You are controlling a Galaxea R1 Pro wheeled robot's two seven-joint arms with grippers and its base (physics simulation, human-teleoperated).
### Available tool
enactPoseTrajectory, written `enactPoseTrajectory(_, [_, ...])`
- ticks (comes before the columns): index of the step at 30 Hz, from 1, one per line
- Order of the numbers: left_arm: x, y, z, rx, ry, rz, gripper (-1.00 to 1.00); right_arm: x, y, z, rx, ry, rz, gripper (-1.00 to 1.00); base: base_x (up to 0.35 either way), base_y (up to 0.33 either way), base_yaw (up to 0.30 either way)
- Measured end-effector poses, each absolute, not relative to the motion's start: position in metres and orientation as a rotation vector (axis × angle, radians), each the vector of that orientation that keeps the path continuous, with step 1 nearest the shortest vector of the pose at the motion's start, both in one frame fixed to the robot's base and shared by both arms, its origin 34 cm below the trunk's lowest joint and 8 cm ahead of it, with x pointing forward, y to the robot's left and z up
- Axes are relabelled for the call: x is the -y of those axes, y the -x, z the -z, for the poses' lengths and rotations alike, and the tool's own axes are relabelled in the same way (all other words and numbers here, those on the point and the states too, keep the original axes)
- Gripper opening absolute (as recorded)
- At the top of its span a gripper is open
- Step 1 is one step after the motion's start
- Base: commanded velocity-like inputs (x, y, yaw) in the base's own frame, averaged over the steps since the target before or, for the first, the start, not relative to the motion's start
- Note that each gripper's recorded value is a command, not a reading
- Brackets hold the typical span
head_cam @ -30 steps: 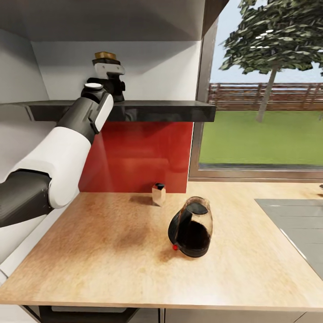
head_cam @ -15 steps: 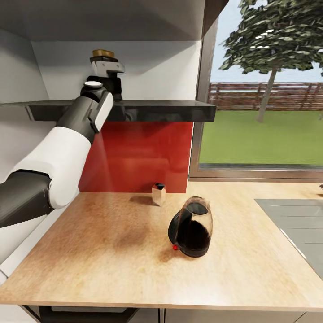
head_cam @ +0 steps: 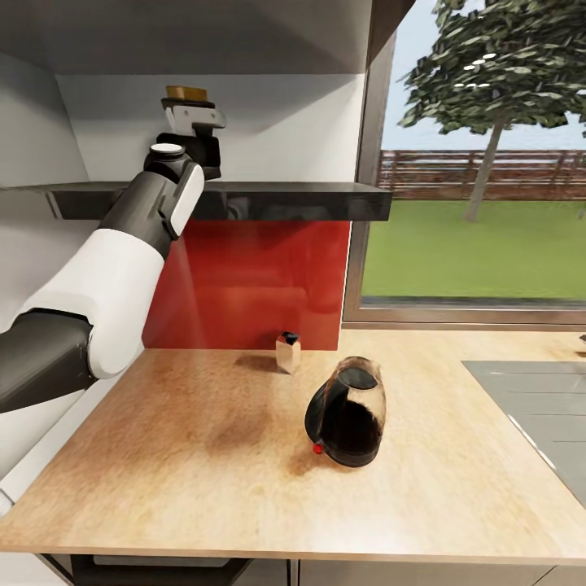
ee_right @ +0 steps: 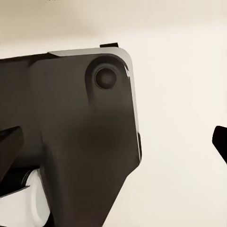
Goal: Set up a coffee station on the kitchen countertop: keep the coffee maker on the countertop, move the bottle of coffee from the kitchen shelf to the counter next to the coffee maker, place a paper coffee filter on top of the coffee maker, put the saucer next to the coffee maker with the coffee cup on the saucer, and place the electric kettle next to the coffee maker.
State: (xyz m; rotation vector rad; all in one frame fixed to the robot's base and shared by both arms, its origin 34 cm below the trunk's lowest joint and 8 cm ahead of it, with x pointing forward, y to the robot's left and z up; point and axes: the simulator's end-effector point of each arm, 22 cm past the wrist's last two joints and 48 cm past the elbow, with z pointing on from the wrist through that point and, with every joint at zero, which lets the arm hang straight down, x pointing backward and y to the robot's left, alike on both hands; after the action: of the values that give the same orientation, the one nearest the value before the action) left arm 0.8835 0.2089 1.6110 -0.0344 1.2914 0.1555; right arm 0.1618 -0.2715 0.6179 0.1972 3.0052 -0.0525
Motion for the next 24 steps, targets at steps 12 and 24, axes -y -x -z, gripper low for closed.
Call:
enactPoseTrajectory(12, [-0.2081, -0.8834, -1.6111, -1.291, 0.034, -0.154, -1.0, 0.2713, -0.1618, -0.6179, -3.006, -0.199, 0.052, 1.0, 0.0, -0.041, -0.142])
enactPoseTrajectory(24, [-0.2086, -0.8837, -1.6103, -1.293, 0.035, -0.157, -1.0, 0.2705, -0.1617, -0.6179, -3.006, -0.201, 0.051, 1.0, 0.0, -0.258, -0.275])
